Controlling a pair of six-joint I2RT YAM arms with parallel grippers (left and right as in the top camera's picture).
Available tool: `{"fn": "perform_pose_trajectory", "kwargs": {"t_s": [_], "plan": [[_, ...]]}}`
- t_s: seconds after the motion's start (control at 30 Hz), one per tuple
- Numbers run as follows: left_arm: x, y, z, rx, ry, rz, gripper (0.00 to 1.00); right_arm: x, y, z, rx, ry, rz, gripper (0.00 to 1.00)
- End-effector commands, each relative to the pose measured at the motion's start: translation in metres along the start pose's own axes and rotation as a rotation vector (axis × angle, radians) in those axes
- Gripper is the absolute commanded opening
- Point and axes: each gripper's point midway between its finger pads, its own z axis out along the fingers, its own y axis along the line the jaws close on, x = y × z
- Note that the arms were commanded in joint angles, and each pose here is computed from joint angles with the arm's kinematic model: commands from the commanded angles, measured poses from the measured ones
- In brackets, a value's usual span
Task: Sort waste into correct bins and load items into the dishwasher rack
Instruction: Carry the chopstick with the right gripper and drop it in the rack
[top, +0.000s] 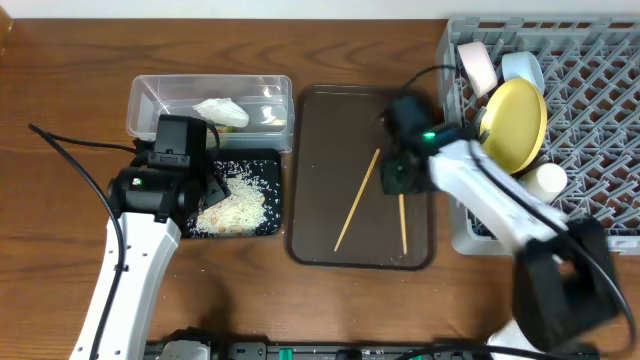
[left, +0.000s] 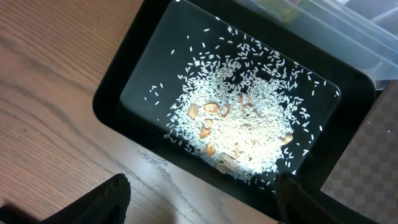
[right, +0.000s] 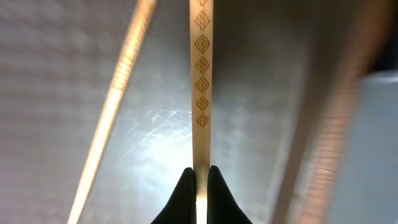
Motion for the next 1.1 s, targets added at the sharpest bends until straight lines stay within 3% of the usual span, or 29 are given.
{"fn": "perform_pose_trajectory", "kwargs": {"t_s": [0.0, 0.2, 0.5, 1.07], "plan": [[0.001, 0.002, 0.002, -0.009, 0.008, -0.006, 0.77, -0.023, -0.020, -0.051, -0.018, -0.136, -0.080, 0.01], [0.001, 0.002, 0.002, -0.009, 0.008, -0.006, 0.78, -0.038, -0.078, -0.091, 0.004, -0.237, -0.026, 0.01], [0.001, 0.002, 0.002, -0.009, 0.008, -0.006, 0.78, -0.054, -0.128, -0.086, 0.016, -0.251, -0.044, 0.01], [0.001, 0.002, 0.002, -0.009, 0.008, -0.005, 0.77, -0.077, -0.125, -0.034, 0.005, -0.221, -0.049, 0.02]]}}
